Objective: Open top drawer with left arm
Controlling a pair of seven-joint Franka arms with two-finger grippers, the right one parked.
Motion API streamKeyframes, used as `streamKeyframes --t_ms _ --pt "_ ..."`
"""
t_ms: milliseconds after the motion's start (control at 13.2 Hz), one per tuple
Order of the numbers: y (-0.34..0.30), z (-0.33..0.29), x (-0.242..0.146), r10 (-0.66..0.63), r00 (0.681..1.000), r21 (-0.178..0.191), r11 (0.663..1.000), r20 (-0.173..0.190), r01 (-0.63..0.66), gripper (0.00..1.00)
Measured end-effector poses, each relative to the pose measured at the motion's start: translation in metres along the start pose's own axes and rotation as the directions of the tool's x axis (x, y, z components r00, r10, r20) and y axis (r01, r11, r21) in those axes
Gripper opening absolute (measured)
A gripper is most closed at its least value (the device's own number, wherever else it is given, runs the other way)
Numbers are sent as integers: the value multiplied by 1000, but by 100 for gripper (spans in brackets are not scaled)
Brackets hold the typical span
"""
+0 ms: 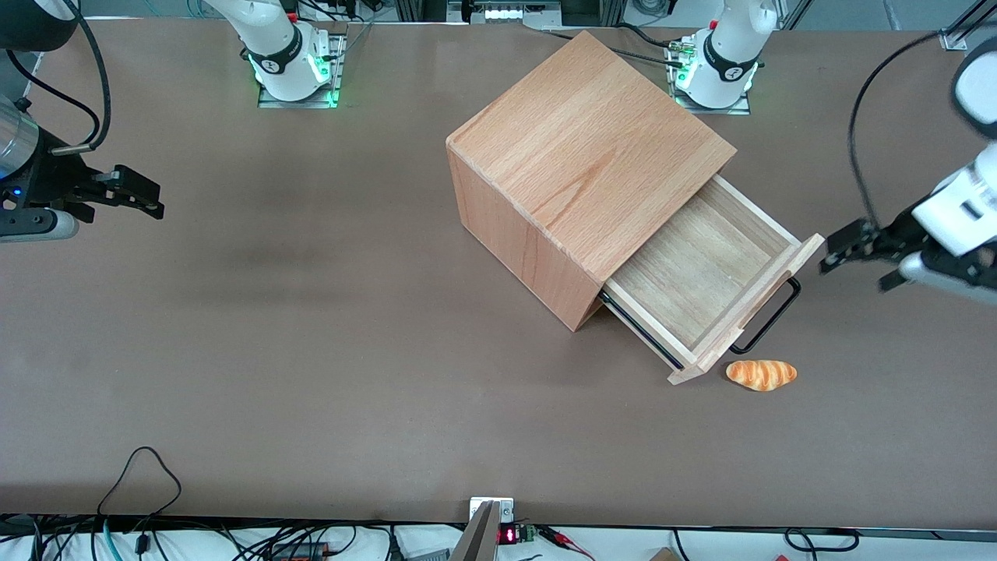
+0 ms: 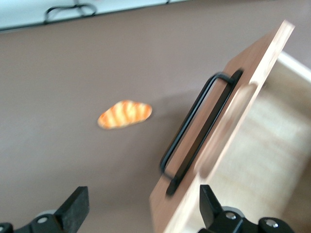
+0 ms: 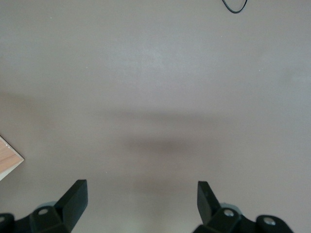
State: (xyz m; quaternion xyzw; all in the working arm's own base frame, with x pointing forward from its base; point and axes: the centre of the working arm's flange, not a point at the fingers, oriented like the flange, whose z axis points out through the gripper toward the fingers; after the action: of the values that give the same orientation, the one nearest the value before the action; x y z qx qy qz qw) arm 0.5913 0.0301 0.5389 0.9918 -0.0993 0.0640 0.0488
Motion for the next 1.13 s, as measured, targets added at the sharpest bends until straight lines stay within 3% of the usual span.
streamKeyframes --t_ms 151,1132 --pt "4 -29 -21 -47 998 31 998 46 45 100" --pt "4 -46 -30 -84 996 36 996 37 83 100"
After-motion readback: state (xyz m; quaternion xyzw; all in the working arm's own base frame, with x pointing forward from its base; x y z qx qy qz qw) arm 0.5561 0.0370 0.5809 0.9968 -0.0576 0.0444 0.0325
